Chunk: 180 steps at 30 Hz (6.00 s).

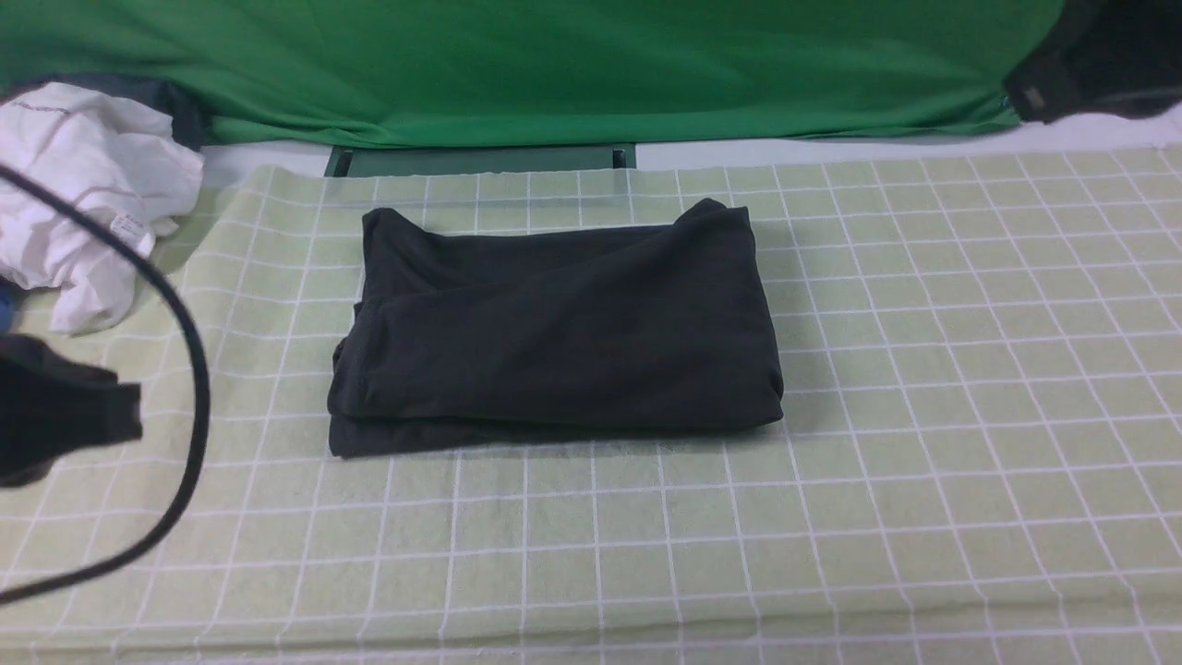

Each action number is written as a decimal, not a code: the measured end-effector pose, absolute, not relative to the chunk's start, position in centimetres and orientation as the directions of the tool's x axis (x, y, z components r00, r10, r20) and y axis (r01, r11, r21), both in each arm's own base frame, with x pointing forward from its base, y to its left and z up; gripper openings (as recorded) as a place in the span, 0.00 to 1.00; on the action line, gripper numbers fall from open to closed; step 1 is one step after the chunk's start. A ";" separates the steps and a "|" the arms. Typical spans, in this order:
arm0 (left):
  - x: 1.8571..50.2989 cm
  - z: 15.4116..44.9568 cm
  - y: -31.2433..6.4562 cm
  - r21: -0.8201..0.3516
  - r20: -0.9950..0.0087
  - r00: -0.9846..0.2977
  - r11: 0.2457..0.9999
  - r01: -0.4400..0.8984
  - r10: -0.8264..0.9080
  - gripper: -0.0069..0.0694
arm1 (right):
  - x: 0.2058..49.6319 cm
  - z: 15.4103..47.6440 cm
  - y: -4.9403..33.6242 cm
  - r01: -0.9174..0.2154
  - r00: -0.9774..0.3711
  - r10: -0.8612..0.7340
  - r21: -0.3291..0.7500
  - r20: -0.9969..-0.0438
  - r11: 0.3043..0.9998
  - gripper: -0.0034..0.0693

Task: Fold a long-sleeved shirt over a green coffee tablecloth.

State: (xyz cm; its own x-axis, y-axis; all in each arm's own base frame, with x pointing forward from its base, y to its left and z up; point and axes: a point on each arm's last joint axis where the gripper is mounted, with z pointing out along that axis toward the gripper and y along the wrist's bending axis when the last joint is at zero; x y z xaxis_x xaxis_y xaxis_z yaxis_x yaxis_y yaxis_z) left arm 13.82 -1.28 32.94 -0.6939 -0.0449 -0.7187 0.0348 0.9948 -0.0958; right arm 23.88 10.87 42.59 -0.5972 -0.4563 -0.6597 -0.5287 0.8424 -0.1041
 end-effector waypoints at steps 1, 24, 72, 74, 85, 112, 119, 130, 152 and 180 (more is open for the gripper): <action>12.8 32.6 -1.2 -0.097 -0.727 -0.685 0.995 0.036 -0.046 0.10 | 22.7 42.6 10.3 -0.519 -0.570 -0.436 -0.106 -0.697 0.848 0.05; 5.8 32.7 -1.3 -0.178 -0.877 -0.466 0.980 0.090 -0.117 0.11 | 1.8 36.5 0.8 -0.390 0.309 0.056 -0.072 -0.950 0.918 0.06; 5.3 26.3 0.2 0.007 -0.999 0.035 0.999 -0.054 0.008 0.11 | 0.5 36.5 0.2 -0.384 0.368 0.081 -0.072 -0.926 0.920 0.32; 5.5 24.1 0.3 0.008 -1.000 0.012 0.998 -0.064 0.009 0.11 | 0.5 36.5 0.2 -0.384 0.368 0.081 -0.072 -0.926 0.920 0.32; 5.9 19.1 0.4 0.032 -0.987 -0.158 0.998 -0.063 0.022 0.11 | 0.5 36.5 0.2 -0.384 0.368 0.081 -0.072 -0.926 0.920 0.36; 5.8 18.9 0.4 0.032 -0.983 -0.181 0.998 -0.061 0.020 0.11 | 0.5 36.5 0.2 -0.384 0.368 0.081 -0.072 -0.926 0.920 0.37; 5.8 18.9 0.4 0.032 -0.983 -0.181 0.998 -0.061 0.020 0.11 | 0.5 36.5 0.2 -0.369 0.375 0.040 -0.110 -0.926 0.923 0.37; 5.8 18.9 0.4 0.032 -0.983 -0.181 0.998 -0.061 0.021 0.11 | 3.3 30.6 0.5 -0.108 0.157 -0.237 -0.255 -0.959 0.961 0.38; 5.8 18.9 0.3 0.033 -0.984 -0.180 0.998 -0.061 0.021 0.11 | 5.5 18.3 0.1 -0.070 -0.204 -0.282 -0.273 -0.938 0.959 0.38; 5.8 18.9 0.3 0.033 -0.984 -0.178 0.998 -0.061 0.021 0.11 | 5.5 18.3 0.1 -0.066 -0.211 -0.259 -0.250 -0.943 0.966 0.38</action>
State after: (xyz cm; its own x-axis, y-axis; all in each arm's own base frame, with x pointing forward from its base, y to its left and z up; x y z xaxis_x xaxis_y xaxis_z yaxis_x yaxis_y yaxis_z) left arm 5.79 0.35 18.92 -0.1785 0.0213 -0.9837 -0.0608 0.9976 0.0326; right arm 5.46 0.06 18.28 -0.2106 -0.2589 -0.9427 -0.0664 0.9659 -0.2504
